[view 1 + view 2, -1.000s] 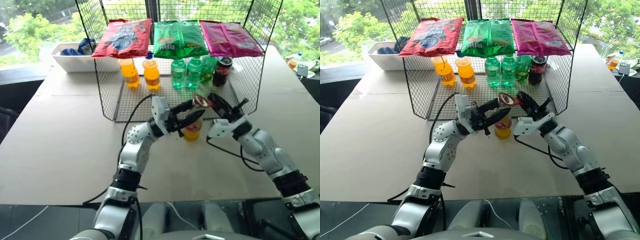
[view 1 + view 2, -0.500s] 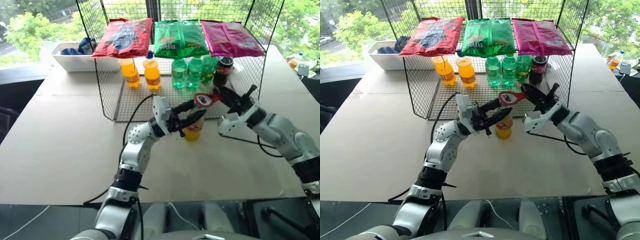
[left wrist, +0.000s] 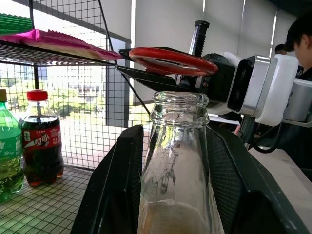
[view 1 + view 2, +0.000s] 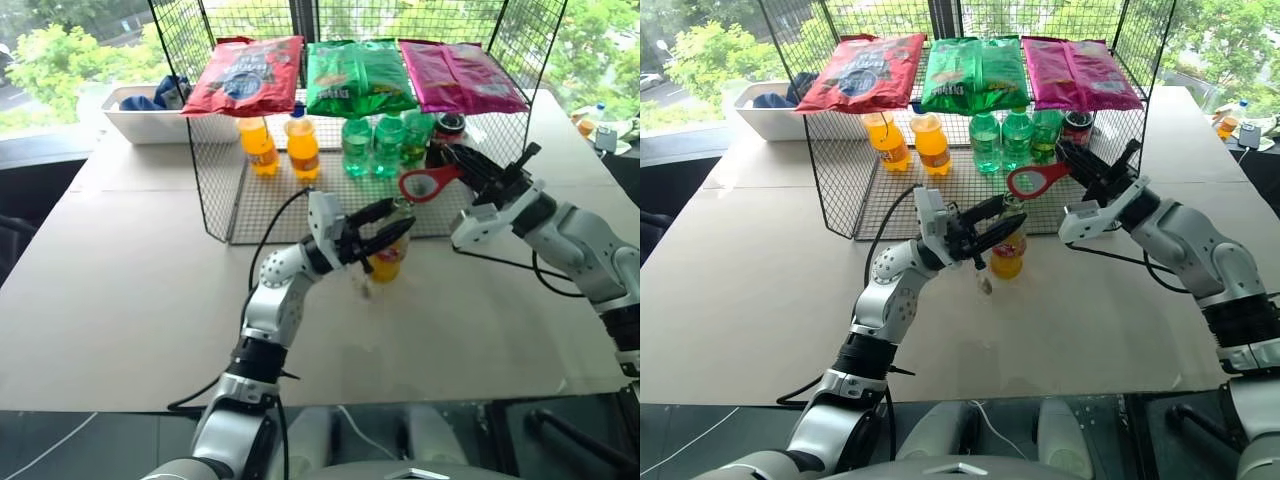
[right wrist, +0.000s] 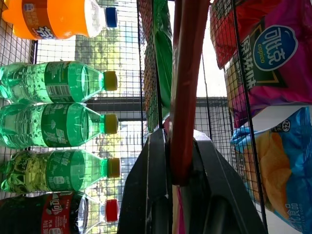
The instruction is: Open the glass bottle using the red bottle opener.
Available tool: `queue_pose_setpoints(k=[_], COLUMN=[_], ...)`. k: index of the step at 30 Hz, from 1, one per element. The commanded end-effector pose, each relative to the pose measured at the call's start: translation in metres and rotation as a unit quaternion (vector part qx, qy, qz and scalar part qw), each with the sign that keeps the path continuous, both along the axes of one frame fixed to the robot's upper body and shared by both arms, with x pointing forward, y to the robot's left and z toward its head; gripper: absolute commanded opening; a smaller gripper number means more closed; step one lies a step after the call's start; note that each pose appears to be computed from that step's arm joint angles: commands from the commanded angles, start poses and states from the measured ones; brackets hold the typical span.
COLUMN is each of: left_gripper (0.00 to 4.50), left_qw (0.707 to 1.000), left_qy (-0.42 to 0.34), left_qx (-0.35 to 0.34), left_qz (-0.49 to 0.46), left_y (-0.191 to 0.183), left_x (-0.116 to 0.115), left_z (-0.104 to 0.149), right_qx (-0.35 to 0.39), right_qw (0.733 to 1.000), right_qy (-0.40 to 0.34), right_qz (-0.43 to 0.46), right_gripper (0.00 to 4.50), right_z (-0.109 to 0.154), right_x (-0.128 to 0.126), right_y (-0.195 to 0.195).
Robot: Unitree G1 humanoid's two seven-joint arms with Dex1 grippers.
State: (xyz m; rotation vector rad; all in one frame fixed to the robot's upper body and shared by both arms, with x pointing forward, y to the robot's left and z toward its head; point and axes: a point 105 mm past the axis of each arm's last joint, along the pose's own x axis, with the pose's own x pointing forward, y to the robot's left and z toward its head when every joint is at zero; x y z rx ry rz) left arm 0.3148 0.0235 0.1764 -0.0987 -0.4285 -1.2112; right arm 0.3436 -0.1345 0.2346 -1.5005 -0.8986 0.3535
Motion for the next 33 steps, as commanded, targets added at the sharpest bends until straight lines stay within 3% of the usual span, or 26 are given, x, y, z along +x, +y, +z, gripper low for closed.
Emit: queue_pose_setpoints(k=[1,6,9,12,15,16,27,33], left_gripper=[1.82,1.82,1.82,2.78,4.19,4.4,4.4,4.4], left_qw=[1.0,1.0,1.0,1.0,1.0,1.0,1.0,0.998], left_qy=[0.012,0.014,0.016,0.018,0.018,0.016,0.012,-0.003], left_qx=[0.008,0.006,0.003,0.001,0.001,0.001,0.008,0.062], left_qz=[-0.008,-0.006,-0.004,-0.001,0.002,0.006,0.001,0.02], left_y=[-0.004,-0.003,-0.002,-0.001,-0.001,-0.001,0.007,0.029], left_x=[-0.002,-0.001,0.0,0.001,0.001,0.002,-0.003,-0.006], left_z=[-0.005,-0.005,-0.005,-0.004,-0.004,-0.003,-0.004,-0.012], right_qx=[0.043,0.092,0.166,0.222,0.239,0.234,0.287,0.408], right_qw=[0.999,0.996,0.985,0.966,0.956,0.957,0.938,0.86], right_qy=[-0.033,-0.013,0.045,0.134,0.166,0.171,0.196,0.307], right_qz=[-0.006,-0.011,-0.004,0.023,0.03,0.032,0.007,0.009], right_gripper=[0.0,0.0,0.0,0.0,0.0,0.0,0.0,0.0], right_z=[0.022,0.021,0.014,-0.005,-0.014,-0.019,-0.029,-0.05], right_x=[-0.005,-0.004,-0.002,-0.003,-0.006,-0.009,-0.013,-0.019], right_y=[-0.008,-0.014,-0.017,-0.009,-0.004,0.0,-0.008,-0.02])
